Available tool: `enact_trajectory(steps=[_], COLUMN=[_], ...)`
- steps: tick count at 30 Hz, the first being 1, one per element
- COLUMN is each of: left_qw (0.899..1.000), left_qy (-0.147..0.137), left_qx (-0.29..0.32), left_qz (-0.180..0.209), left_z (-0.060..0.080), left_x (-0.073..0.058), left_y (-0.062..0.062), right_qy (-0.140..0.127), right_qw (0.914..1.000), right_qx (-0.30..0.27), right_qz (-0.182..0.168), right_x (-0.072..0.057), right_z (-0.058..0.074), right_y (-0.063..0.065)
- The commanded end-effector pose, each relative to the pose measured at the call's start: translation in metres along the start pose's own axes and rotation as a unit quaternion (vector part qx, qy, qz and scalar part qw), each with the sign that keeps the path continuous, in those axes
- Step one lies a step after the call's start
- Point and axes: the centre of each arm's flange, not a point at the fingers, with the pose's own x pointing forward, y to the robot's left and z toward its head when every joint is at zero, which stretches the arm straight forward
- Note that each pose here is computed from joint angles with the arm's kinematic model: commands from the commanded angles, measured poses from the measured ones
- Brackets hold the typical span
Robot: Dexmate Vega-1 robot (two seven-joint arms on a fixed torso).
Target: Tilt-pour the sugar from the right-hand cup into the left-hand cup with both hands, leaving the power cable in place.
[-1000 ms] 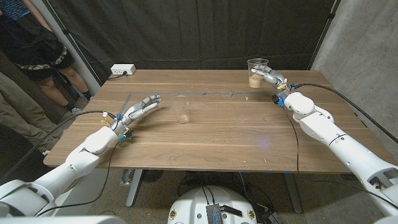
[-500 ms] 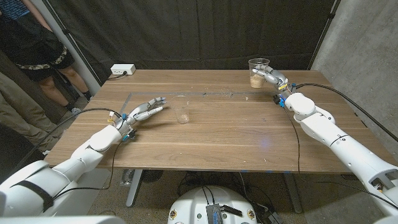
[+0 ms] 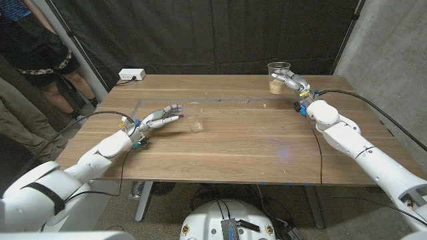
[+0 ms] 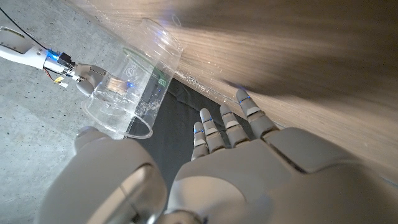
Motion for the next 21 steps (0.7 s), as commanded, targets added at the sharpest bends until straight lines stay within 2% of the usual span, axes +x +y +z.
enact_trajectory(steps=[1,21], left_qw=[1.000,0.999], left_qy=[-0.005,-0.018], left_qx=[0.004,0.022], left_qz=[-0.020,-0.045], left_z=[0.003,0.014], left_x=[0.005,0.021], left_y=[-0.004,-0.016], right_qy=[0.000,-0.001], right_qw=[1.0000,0.9999], right_qx=[-0.004,0.001], right_qz=[-0.004,-0.012], right_x=[-0.005,-0.016], right_z=[0.002,-0.001], right_y=[-0.001,-0.010])
